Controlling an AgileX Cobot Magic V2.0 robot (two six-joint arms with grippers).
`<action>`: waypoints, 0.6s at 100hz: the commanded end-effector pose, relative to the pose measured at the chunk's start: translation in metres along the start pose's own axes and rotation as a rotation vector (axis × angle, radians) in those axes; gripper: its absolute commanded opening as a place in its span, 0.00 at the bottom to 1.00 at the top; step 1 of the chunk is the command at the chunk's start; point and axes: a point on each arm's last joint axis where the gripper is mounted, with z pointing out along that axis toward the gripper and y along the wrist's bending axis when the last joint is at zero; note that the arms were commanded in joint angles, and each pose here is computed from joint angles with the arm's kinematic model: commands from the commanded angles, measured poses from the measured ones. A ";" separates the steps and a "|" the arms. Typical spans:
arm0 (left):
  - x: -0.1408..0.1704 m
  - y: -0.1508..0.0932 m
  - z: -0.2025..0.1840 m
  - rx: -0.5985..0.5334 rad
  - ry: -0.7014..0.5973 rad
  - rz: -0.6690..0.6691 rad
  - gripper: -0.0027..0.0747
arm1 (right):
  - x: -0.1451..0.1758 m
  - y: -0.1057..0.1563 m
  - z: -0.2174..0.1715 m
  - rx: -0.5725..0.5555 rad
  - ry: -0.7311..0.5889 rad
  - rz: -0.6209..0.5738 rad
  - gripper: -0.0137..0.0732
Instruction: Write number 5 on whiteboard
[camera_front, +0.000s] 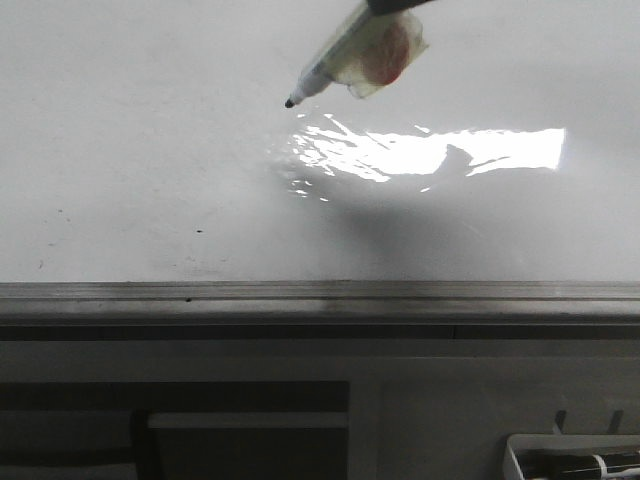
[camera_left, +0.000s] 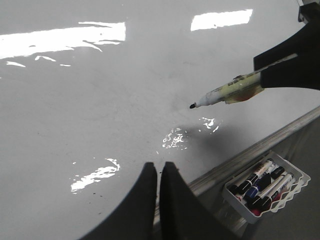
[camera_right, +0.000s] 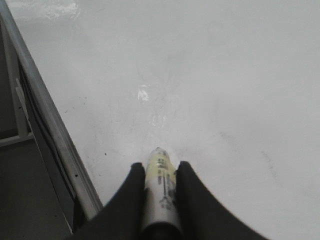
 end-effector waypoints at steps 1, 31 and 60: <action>-0.014 0.002 -0.002 -0.028 -0.083 -0.023 0.01 | -0.010 -0.010 0.005 0.074 -0.077 0.010 0.11; -0.014 0.002 -0.002 -0.026 -0.084 -0.029 0.01 | -0.010 -0.017 0.014 0.135 -0.106 0.056 0.11; -0.014 0.001 -0.002 -0.022 -0.084 -0.040 0.01 | -0.002 -0.028 0.015 0.164 -0.060 0.074 0.11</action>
